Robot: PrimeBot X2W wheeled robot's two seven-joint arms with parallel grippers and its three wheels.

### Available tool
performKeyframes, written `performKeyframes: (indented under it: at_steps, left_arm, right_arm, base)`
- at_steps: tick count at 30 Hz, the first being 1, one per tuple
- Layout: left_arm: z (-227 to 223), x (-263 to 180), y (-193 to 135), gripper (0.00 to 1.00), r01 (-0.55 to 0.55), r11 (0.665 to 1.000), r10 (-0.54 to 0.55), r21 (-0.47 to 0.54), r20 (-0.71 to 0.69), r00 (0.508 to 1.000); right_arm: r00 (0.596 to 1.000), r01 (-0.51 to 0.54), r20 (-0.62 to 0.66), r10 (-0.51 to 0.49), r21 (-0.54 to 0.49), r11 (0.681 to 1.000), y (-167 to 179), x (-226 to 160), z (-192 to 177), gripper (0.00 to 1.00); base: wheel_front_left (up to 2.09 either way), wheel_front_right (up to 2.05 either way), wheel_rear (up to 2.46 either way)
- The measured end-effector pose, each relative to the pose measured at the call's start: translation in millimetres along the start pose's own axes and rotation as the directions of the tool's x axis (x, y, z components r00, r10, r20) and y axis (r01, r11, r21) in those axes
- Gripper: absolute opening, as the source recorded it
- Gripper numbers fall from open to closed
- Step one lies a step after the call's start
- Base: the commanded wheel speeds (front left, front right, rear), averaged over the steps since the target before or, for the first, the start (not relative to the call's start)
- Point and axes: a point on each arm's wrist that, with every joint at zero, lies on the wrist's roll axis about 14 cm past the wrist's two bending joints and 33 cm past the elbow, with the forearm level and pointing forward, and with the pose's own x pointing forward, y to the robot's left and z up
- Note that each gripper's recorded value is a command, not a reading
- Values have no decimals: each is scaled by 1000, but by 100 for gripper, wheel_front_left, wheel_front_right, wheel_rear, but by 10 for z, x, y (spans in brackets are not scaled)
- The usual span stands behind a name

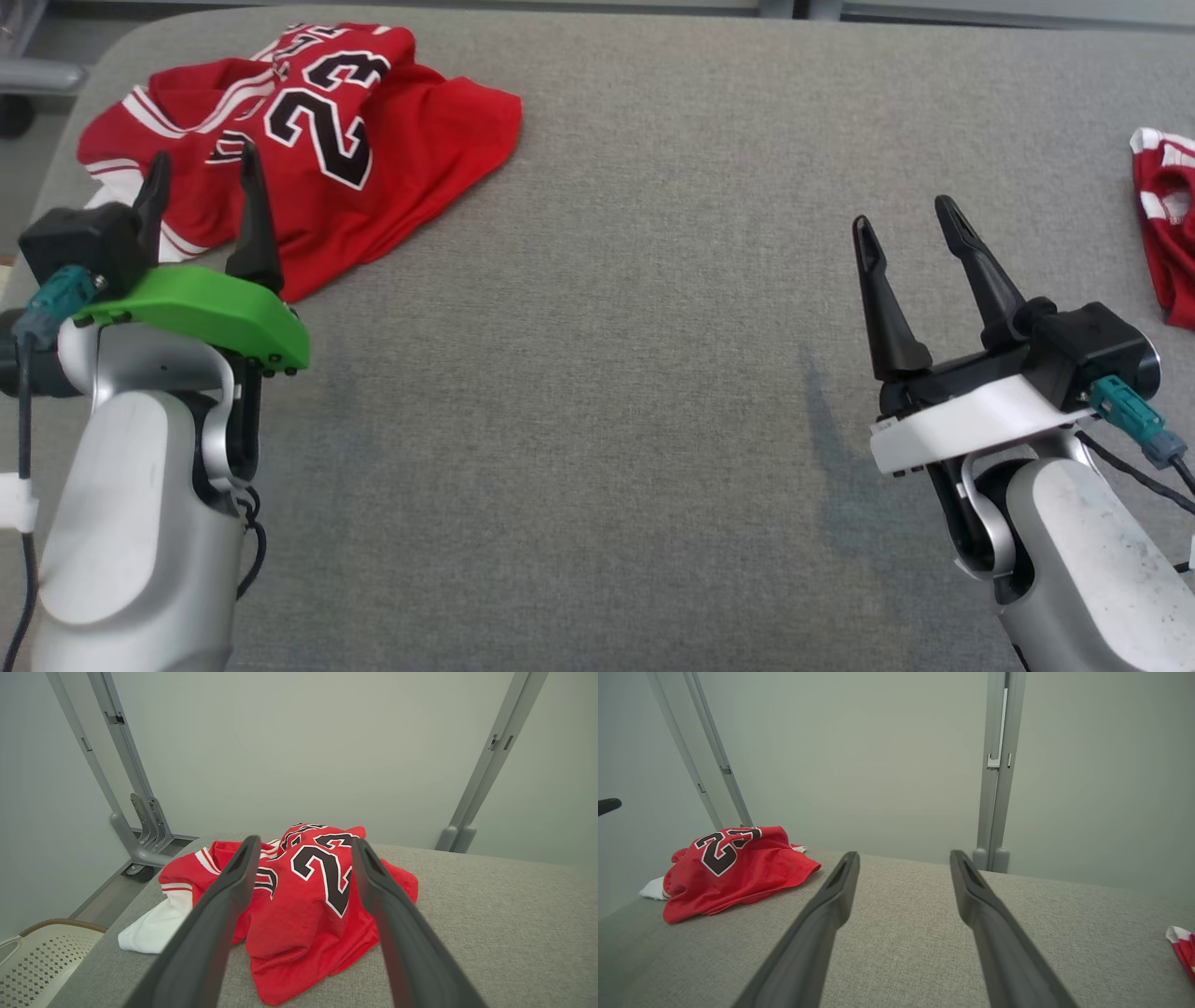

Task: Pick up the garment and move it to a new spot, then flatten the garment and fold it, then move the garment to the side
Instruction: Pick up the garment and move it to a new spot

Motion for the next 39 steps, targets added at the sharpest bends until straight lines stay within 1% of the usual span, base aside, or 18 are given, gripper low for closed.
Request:
performKeyframes:
  at_steps: [4,6,14,20,25,26,27,28,34,39]
  left_arm:
    - [-189,266,-76,100,14,1000,-14,7,-58,998]
    - [-239,332,-76,100,12,1000,-12,9,-71,997]
    - [-773,732,2,100,-3,999,13,49,-197,980]
    - [-1202,918,-98,100,13,999,1,48,-280,960]
    - [-1545,960,-129,100,16,999,3,52,-347,938]
    - [-1585,967,-128,74,15,999,5,51,-354,935]
    - [-1612,981,-128,19,13,999,6,51,-356,934]
    - [-1632,996,-127,0,10,999,8,50,-358,934]
    - [-1614,1042,-147,0,8,999,8,49,-332,943]
    - [-1465,1048,-203,0,11,999,-3,31,-270,963]
  right_arm:
    - [1000,27,-12,-27,-13,1000,-143,33,-54,100]
    - [999,36,-17,-36,-14,999,-181,39,-75,100]
    - [992,105,-61,-107,-30,994,-484,38,-273,100]
    - [981,160,-99,-164,-48,986,-707,-7,-449,100]
    - [973,187,-129,-193,-57,981,-813,-55,-579,100]
    - [971,190,-134,-196,-59,980,-827,-60,-597,100]
    - [970,193,-137,-199,-60,979,-839,-61,-611,100]
    - [970,195,-138,-202,-61,979,-849,-59,-619,100]
    - [968,202,-136,-209,-67,977,-882,-56,-640,100]
    - [970,202,-121,-209,-68,977,-873,-52,-604,100]
  base:
    - [0,0,0]
    - [0,0,0]
    - [0,0,0]
    - [0,0,0]
    - [0,0,0]
    - [0,0,0]
    - [0,0,0]
    - [0,0,0]
    - [0,0,0]
    - [0,0,0]
